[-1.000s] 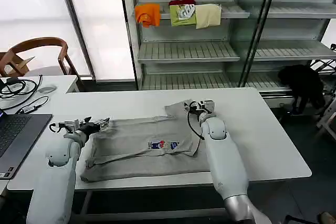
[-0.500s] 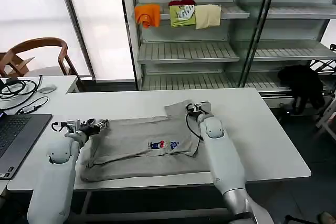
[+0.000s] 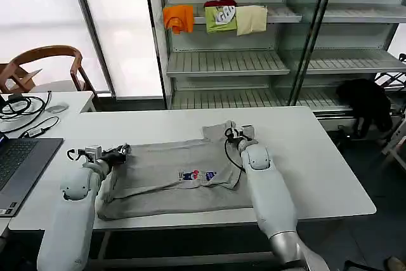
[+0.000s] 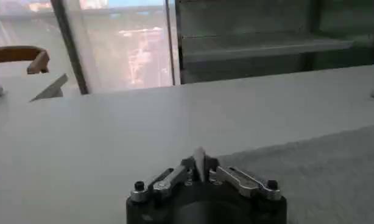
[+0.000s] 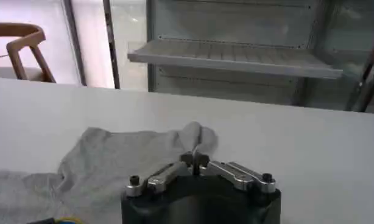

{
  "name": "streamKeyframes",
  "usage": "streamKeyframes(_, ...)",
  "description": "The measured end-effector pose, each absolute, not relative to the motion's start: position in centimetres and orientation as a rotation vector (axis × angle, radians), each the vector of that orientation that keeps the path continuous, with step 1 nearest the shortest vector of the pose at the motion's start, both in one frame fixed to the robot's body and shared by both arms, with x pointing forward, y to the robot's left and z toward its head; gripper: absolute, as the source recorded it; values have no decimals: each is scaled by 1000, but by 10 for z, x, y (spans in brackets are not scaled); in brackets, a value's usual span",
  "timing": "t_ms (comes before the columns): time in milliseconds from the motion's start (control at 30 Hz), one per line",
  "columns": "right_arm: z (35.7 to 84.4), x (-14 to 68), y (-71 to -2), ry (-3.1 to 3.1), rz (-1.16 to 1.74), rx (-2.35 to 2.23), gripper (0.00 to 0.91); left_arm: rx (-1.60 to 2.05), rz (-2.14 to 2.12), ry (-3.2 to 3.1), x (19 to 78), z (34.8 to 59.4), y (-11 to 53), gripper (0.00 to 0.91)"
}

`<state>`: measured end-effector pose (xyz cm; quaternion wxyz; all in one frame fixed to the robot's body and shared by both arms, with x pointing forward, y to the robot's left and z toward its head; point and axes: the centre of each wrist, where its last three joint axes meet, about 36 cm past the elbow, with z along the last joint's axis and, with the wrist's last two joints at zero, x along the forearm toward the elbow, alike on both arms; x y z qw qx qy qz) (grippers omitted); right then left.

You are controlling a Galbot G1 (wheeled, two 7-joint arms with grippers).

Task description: Fold and organize the clothes.

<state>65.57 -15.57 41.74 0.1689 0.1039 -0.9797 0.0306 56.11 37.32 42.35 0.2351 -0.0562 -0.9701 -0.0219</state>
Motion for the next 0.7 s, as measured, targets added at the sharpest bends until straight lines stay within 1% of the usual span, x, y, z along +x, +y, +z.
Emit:
streamKeyframes(367,433,625,-142,-2905,1,333,0,-171,45,-2781,549,445,377,10)
streamKeyframes(400,435,620,-141,-2911,-9,339,0,-174,55,-2787,548,446,377,0)
streamKeyframes(567,443,591,-139,-2936,-96,364,0,-203,120,-2823,534,449,378,10)
streamKeyframes(700,447,564,-140,-2944,-176,392,0,-236,191,-2844,517,447,379,10)
